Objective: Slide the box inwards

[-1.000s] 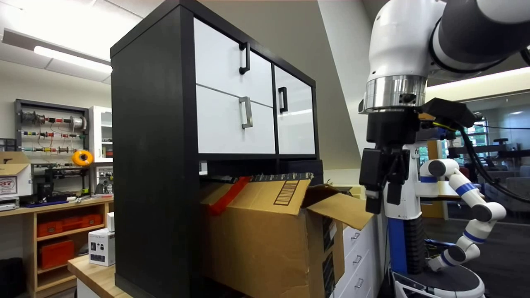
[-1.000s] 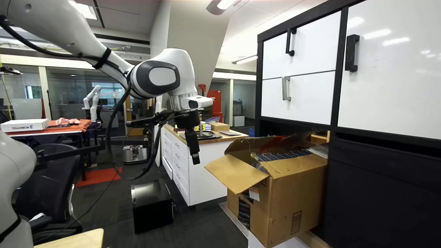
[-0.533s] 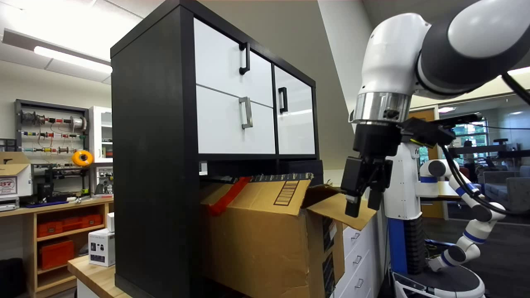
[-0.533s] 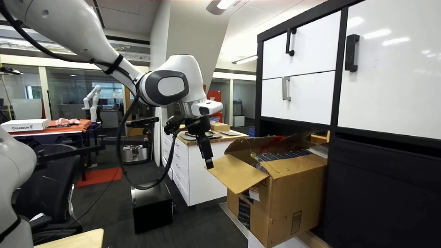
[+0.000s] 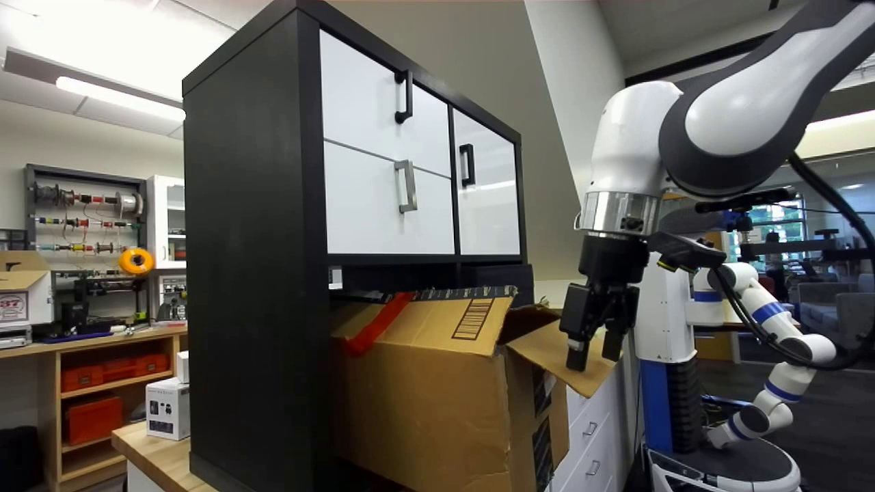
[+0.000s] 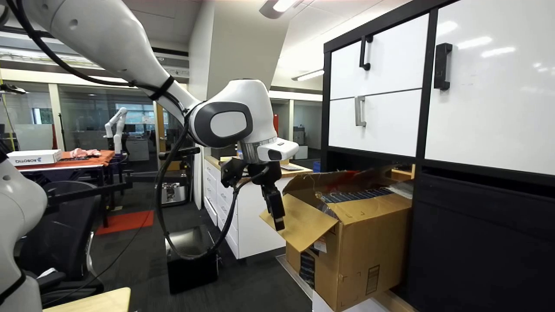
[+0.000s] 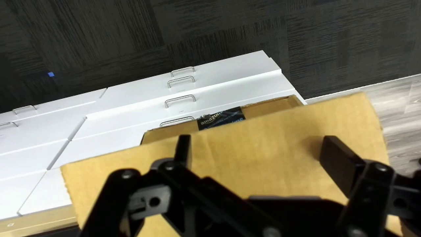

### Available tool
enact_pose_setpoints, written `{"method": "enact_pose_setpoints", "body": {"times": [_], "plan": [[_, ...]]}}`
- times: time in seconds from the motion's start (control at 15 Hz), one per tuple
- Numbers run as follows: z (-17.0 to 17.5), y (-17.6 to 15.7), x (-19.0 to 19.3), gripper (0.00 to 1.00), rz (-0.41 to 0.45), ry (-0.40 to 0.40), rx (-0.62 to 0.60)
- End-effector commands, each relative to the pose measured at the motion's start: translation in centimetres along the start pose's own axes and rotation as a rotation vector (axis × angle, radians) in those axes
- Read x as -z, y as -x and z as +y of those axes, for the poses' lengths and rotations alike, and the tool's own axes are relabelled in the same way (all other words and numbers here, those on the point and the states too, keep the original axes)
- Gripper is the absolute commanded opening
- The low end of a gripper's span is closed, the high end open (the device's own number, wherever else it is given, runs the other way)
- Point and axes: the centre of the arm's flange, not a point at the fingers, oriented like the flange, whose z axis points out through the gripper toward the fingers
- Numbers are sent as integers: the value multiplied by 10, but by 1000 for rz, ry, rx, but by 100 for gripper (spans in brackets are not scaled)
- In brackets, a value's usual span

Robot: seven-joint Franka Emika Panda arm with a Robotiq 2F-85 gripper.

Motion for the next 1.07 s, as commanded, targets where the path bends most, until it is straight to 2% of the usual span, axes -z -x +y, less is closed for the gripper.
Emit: {"method": "enact_pose_setpoints", "body": {"times": [0.0,0.33,0.67,0.73,0.87,1.0], "plan": [[10,-9,-14,100,30,-34,25],[20,-16,-31,100,102,-76,98],[33,-20,-56,100,112,-128,129],[34,-21,-62,93,118,-138,132],[36,-24,-71,67,119,-160,140],[37,-28,-77,53,133,-182,151]]}}
